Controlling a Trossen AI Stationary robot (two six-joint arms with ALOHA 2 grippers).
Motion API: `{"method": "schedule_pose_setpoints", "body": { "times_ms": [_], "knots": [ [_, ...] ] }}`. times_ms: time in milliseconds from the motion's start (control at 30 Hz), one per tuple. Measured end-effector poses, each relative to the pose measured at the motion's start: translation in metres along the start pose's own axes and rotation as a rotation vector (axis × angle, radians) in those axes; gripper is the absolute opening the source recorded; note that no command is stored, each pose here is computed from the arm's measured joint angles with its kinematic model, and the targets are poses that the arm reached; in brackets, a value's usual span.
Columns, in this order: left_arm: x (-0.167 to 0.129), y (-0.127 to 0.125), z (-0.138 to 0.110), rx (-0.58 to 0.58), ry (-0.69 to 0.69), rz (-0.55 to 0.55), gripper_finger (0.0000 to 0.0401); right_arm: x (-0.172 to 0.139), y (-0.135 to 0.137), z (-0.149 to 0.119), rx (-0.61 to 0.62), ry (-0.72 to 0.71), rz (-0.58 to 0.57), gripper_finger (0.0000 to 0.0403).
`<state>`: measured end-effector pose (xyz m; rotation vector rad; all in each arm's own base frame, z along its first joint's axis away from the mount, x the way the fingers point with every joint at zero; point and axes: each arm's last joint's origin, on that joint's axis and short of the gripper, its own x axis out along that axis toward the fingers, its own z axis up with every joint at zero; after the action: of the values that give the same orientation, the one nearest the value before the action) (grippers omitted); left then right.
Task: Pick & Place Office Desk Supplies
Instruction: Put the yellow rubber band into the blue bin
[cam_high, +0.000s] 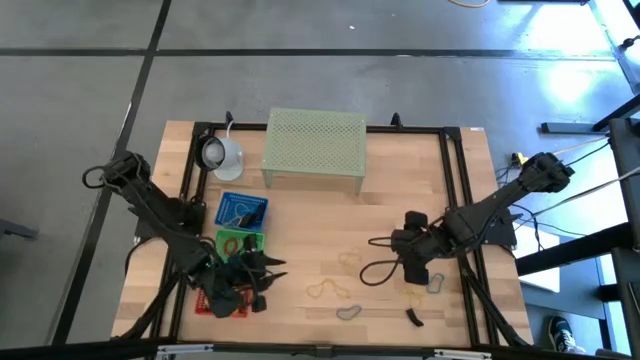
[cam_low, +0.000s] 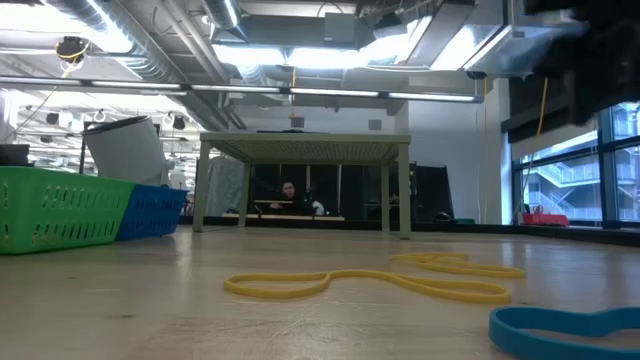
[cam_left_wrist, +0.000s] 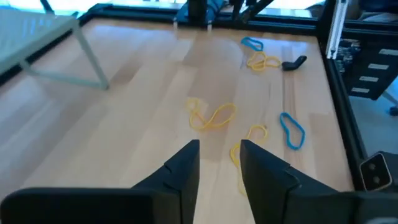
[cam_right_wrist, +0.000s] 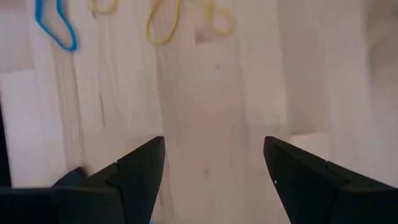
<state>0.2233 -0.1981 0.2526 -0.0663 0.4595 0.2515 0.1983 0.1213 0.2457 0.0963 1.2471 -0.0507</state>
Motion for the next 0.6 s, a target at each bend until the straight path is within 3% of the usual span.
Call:
{"method": "schedule_pose_setpoints", "body": {
  "times_ms": [167,367,500,600],
  "knots": [
    [0.02,-0.002,0.003,0.036,-0.009,-0.006,0.0136,0.018,0.005,-0.008,0.048,-0.04,0.034,0.0274],
    [0.056,0.001,-0.004,0.053,0.02,0.05,0.0154,0.037,0.011,-0.008,-0.029,-0.184,0.111,0.0274],
    [0.086,0.005,-0.013,0.13,0.097,0.013,0.0152,0.045,0.009,-0.009,-0.039,-0.249,0.097,0.0274],
    [0.103,0.008,-0.016,0.111,0.122,-0.007,0.015,0.051,0.006,-0.007,-0.039,-0.321,0.069,0.0274]
  ]
}}
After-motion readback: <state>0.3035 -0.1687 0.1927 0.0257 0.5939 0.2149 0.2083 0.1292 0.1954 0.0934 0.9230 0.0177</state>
